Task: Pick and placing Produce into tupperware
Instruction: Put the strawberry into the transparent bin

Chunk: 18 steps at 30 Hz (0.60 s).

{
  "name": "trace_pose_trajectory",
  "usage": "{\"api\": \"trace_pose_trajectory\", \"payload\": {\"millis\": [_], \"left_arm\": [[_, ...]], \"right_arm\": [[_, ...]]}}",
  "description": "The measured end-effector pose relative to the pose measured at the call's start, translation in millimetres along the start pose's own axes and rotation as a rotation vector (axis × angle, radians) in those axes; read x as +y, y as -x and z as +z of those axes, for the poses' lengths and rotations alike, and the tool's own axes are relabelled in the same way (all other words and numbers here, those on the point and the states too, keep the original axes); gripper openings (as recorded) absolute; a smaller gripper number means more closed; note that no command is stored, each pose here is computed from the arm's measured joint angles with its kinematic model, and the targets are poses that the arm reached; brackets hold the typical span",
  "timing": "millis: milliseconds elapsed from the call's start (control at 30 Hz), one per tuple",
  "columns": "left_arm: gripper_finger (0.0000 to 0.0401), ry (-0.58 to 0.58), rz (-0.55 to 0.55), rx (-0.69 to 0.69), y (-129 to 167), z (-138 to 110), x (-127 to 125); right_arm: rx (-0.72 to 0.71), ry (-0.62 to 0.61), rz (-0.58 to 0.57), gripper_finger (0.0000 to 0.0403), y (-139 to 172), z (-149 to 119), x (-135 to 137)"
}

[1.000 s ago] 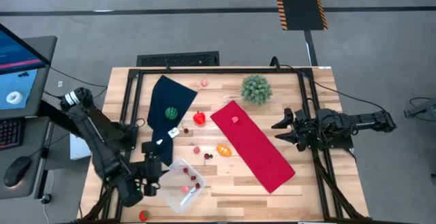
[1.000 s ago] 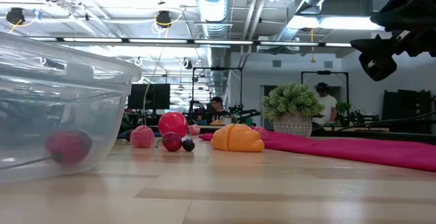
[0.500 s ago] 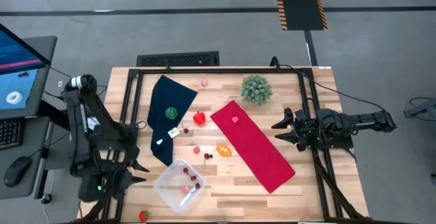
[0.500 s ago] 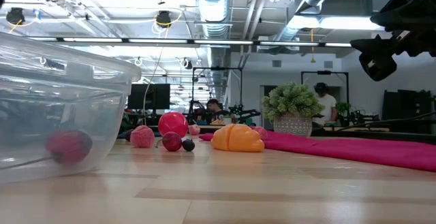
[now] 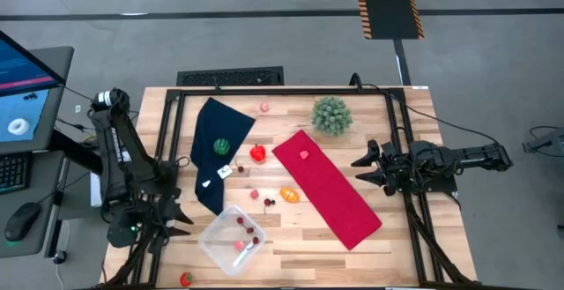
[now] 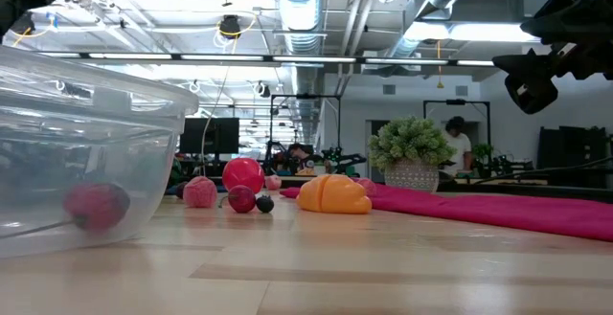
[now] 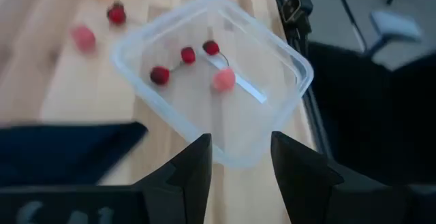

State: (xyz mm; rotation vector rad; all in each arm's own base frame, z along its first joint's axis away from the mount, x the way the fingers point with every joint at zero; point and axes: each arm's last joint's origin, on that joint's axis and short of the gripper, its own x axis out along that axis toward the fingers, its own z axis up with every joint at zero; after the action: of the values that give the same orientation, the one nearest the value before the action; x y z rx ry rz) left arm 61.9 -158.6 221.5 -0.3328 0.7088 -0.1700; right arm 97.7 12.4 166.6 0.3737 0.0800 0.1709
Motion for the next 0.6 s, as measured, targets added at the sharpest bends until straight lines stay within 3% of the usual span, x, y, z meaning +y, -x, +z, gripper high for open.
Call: {"api": "trace_pose_trajectory", "payload": {"millis": [267,467,600], "left_arm": [[0.0142,0.127,-0.045,0.130,-3,-13,-8],[0.0142,0.242,-0.093,0.130,-10,-23,-23],[0.0142,0.259,-0.112,0.128,-21,-30,-34]], "right_arm": [[0.000,0.000,0.000,0.0249,0,0,0],[0.000,0.000,0.000,0.0249,0,0,0],[0.000,0.000,0.000,0.0249,0,0,0]]}}
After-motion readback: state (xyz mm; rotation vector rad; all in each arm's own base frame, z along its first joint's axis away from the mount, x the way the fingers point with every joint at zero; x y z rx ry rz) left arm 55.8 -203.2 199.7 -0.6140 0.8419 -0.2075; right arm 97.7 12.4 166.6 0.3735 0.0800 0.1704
